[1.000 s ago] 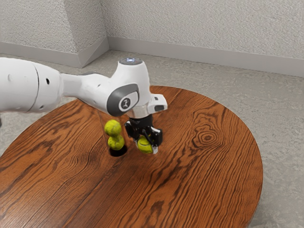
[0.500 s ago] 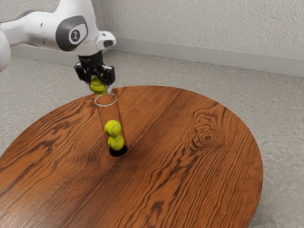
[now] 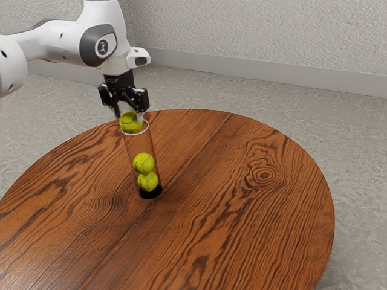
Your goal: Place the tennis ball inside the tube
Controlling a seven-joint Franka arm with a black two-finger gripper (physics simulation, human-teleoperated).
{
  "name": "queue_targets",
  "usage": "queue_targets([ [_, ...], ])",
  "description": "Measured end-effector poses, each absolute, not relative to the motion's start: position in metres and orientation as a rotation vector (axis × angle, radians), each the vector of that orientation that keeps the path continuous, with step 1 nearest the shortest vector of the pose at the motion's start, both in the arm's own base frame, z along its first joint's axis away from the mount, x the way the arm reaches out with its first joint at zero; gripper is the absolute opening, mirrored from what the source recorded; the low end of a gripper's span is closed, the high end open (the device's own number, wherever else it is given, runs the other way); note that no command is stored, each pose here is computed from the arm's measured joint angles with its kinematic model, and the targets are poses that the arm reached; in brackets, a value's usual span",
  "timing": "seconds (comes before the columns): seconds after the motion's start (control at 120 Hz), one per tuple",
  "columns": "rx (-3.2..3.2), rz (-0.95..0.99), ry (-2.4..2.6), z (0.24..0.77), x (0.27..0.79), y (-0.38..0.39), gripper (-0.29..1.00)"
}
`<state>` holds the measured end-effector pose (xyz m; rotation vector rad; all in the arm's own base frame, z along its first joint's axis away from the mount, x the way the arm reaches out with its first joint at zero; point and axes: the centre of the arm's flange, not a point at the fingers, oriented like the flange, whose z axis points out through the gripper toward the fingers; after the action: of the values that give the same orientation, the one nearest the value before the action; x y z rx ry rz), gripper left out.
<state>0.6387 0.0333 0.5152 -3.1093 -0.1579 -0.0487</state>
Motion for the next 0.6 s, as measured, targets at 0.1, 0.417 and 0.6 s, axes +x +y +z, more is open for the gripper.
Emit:
queue_targets([
  [0.1,-3.116,-0.059,-0.139,0.521,0.636,0.031,0.61],
  [0.417,-3.124,-0.148,0.074,0.596,0.567,0.002,0.68],
  [0.6,-3.119,-0.166,0.134,0.627,0.543,-0.002,0.69],
])
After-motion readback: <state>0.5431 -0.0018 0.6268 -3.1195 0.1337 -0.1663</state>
